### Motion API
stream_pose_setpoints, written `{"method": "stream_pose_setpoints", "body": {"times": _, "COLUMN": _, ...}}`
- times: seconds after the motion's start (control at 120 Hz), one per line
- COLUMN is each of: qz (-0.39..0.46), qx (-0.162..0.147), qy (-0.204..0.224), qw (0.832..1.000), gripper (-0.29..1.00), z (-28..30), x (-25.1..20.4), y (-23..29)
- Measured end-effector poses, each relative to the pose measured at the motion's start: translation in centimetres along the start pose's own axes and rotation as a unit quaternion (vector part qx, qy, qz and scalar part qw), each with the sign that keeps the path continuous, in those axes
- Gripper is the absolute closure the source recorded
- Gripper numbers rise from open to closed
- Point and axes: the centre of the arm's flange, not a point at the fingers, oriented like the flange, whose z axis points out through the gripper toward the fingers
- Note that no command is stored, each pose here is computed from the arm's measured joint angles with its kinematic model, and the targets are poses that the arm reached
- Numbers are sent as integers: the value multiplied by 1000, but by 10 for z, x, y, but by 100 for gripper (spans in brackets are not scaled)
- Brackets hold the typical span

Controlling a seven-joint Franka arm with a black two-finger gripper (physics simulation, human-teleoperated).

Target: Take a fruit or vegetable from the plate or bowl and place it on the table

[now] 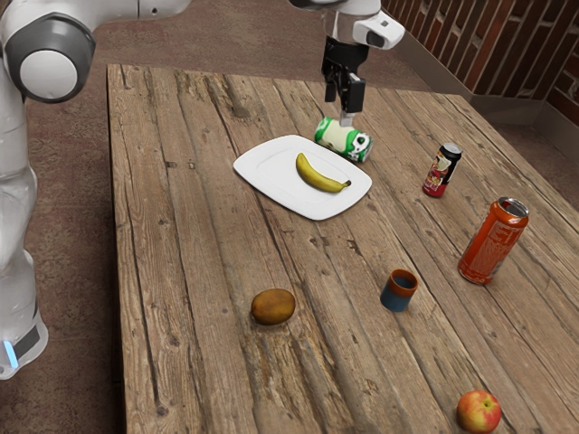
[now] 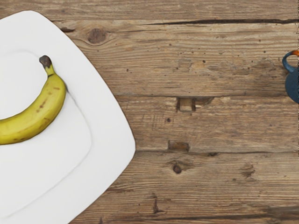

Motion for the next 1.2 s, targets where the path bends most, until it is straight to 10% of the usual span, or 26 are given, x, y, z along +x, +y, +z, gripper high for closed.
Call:
{"method": "stream_pose_setpoints", "body": {"times": 0.342, "qz": -2, "qx": 3, "qy": -7, "qw": 1000, "gripper": 0, "z": 8, "x": 3, "y": -5}}
{"method": "stream_pose_setpoints", "body": {"times": 0.658, "qz": 2, "qx": 29, "qy": -33, "qw": 999, "gripper": 0, "z": 39, "x": 1, "y": -122}}
{"method": "stream_pose_setpoints", "body": {"times": 1.2, "qz": 269, "qx": 27, "qy": -19, "qw": 963, "gripper": 0, "z": 155, "x": 14, "y": -156}}
